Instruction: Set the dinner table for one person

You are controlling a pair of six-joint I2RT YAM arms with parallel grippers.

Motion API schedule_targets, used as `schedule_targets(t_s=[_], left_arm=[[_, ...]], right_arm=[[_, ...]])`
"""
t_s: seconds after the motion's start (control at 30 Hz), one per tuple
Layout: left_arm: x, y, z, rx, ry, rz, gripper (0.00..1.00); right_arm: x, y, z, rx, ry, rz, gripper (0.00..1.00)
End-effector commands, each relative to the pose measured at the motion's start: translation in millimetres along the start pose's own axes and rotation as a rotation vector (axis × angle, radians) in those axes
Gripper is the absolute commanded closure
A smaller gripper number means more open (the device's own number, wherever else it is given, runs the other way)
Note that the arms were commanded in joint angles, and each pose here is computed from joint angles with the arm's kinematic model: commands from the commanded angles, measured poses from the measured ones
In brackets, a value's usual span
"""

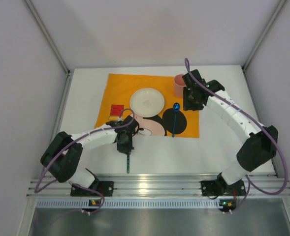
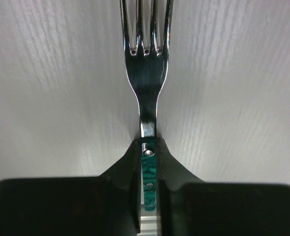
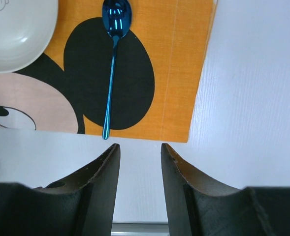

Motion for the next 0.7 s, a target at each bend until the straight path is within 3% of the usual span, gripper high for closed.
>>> schedule_targets(t_s=[0.0, 0.03, 0.17, 0.3, 0.43, 0.67], left_arm=[[-2, 31, 7, 0.021, 0.0, 0.005, 0.95], [-4, 30, 5, 0.018, 0.006, 0.007, 1.0], [-9, 9, -16, -0.047, 0.056, -0.032, 1.0], [-20, -44, -66, -0.163, 0.137, -0.066, 1.0], [-37, -97, -130, -0.295, 0.166, 0.023, 1.0], [-24, -91, -242, -0.354, 0.131, 0.043, 1.0]], right_arm=[[-15, -22, -2, -0.06, 0.001, 0.023, 0.6], [-17, -23, -1, -0.062, 0.006, 0.026, 0.61], [-25, -27, -2, -0.068, 0.014, 0.043, 0.62], [-37, -36, -3, -0.081, 0.029, 0.071, 0.62], [-50, -46, 4, -0.094, 0.052, 0.105, 0.62], [-60, -49, 25, -0.082, 0.088, 0.111, 0.61]])
Point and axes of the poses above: each gripper's point midway between its finger pads, its own y axis out along the fingers, its own x axis along the line the jaws close on, z = x × y, the point moved 5 cm from there along -y, back along the fingers, and after that the axes turned 14 degrees about -y, right-handed, at the moved point
